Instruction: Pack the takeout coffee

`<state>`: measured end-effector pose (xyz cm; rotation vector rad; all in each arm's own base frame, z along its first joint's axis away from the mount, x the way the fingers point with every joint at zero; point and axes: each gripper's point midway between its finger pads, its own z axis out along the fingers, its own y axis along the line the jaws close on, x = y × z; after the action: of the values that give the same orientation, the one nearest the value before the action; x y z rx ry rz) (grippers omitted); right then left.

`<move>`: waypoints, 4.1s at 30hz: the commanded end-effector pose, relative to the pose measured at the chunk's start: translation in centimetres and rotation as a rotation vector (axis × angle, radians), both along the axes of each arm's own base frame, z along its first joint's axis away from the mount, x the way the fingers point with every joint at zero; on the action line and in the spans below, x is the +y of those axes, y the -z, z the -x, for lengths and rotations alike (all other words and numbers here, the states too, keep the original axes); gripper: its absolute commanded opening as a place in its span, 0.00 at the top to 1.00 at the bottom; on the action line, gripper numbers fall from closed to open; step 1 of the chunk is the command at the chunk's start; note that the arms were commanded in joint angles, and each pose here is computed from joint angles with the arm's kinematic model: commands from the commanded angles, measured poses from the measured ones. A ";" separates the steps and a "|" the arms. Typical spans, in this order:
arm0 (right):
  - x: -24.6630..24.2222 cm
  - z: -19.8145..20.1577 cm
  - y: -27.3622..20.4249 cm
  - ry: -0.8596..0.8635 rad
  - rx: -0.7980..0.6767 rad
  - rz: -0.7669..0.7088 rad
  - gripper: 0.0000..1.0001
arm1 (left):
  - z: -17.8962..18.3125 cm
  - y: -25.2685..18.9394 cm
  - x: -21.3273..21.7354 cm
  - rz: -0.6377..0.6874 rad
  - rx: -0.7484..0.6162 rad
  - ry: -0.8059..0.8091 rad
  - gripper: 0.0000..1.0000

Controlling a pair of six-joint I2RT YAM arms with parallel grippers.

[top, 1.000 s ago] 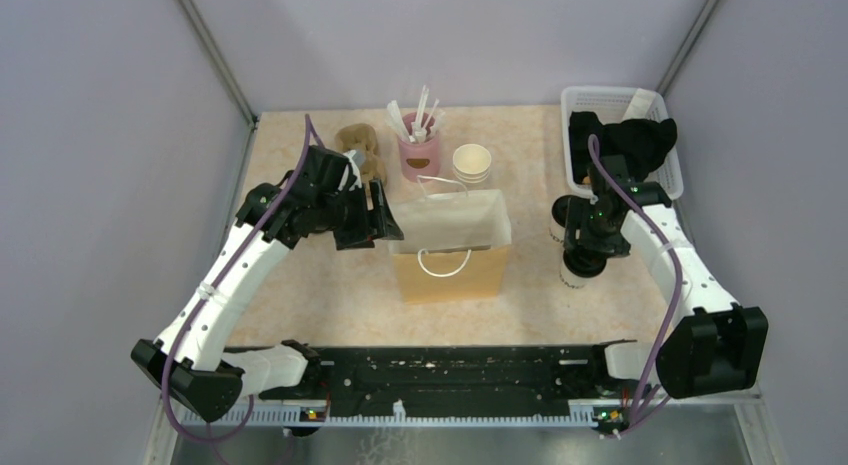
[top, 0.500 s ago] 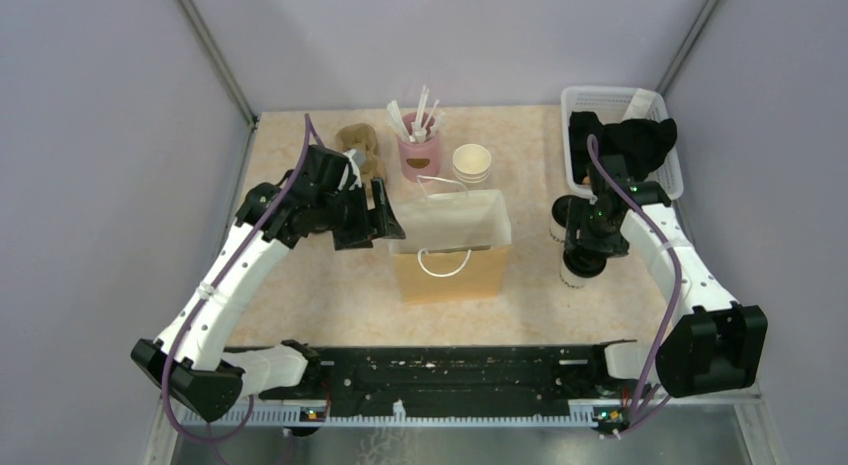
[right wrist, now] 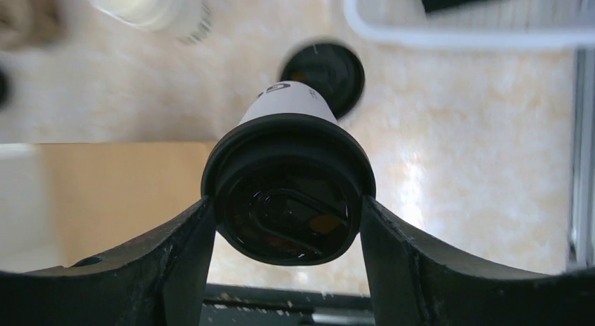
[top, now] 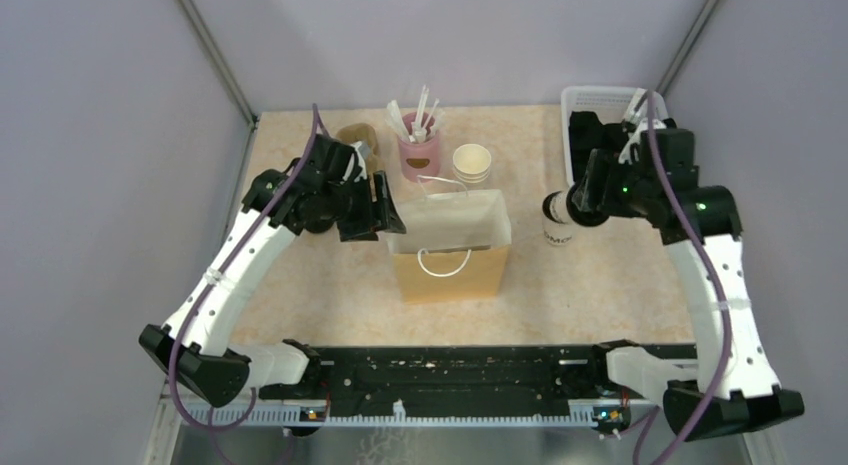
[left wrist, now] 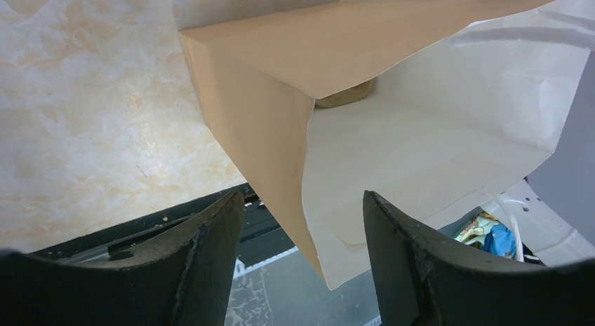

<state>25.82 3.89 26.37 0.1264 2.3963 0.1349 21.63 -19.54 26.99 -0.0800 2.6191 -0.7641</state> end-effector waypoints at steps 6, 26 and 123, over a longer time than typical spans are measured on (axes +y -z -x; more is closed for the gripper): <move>7.8 2.9 -16.5 -0.414 -0.455 -0.298 0.48 | -1.6 -0.6 0.4 -0.070 -0.065 0.034 0.48; 16.0 8.2 -17.0 -0.788 -0.319 -0.393 0.53 | -4.8 -2.3 0.5 -0.123 -0.214 0.050 0.89; 29.0 4.4 -1.7 -1.161 -0.275 0.331 0.61 | -11.3 -5.1 -0.9 -0.158 -0.729 0.161 1.00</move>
<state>21.22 33.00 24.10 -1.4510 1.9472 0.2369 33.15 -20.13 26.21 0.3831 2.2658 -0.4287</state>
